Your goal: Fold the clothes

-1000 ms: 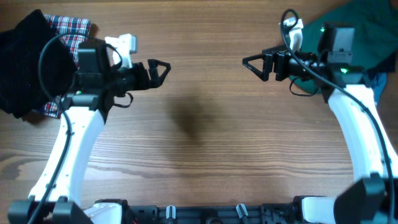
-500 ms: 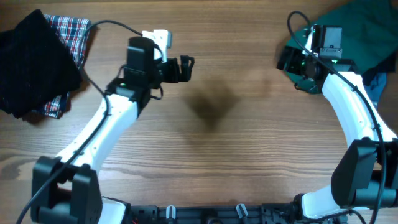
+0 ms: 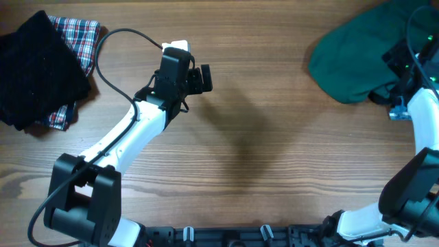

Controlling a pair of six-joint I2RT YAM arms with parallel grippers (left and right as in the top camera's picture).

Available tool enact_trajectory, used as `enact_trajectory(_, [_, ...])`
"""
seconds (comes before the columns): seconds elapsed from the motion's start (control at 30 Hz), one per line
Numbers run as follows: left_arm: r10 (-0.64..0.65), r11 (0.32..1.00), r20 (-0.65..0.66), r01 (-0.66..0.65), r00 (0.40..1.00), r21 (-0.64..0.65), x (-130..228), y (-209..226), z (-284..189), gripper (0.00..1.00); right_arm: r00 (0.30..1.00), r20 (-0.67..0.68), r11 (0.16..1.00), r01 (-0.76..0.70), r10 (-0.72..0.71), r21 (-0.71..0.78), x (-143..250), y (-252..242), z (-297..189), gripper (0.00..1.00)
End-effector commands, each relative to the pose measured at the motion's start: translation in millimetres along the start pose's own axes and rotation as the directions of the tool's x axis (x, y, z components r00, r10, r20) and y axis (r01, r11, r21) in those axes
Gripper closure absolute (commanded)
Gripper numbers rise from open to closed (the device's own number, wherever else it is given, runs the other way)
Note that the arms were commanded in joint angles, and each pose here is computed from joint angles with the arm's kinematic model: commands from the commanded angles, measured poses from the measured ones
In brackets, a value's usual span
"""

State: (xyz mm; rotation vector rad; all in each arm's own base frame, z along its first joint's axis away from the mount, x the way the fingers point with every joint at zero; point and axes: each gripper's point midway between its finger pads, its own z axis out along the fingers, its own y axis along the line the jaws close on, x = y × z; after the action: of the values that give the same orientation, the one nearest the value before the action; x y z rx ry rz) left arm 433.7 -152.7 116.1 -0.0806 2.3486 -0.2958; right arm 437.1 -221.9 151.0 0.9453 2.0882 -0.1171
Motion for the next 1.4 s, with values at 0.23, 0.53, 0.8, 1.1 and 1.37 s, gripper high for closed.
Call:
enact_trajectory(0.23, [-0.003,1.0,-0.031,0.003,1.0,-0.023,7.5,-1.1,1.4,0.0,0.997,-0.073,0.999,-0.04,0.038,-0.02,26.9,-9.1,53.3,0.05])
enact_trajectory(0.53, [-0.004,1.0,-0.031,0.003,1.0,-0.022,7.6,-1.4,1.4,0.0,0.993,-0.111,0.999,-0.046,0.045,-0.005,42.7,-13.8,64.8,0.39])
enact_trajectory(0.8, [-0.004,1.0,-0.031,0.003,1.0,-0.022,7.6,-1.4,1.4,0.0,0.989,-0.14,0.999,-0.044,0.044,0.007,55.8,-17.9,75.8,0.4])
enact_trajectory(1.1, [-0.004,1.0,-0.03,0.003,1.0,-0.022,7.4,-1.5,1.4,0.0,0.99,-0.128,0.995,-0.073,0.063,-0.072,42.3,-0.2,62.0,0.96])
enact_trajectory(1.37, [-0.007,0.978,-0.018,0.011,1.0,0.207,-2.2,-43.8,-2.5,0.0,0.999,-0.041,0.899,-0.049,0.035,-0.435,-11.3,85.1,-31.3,0.96])
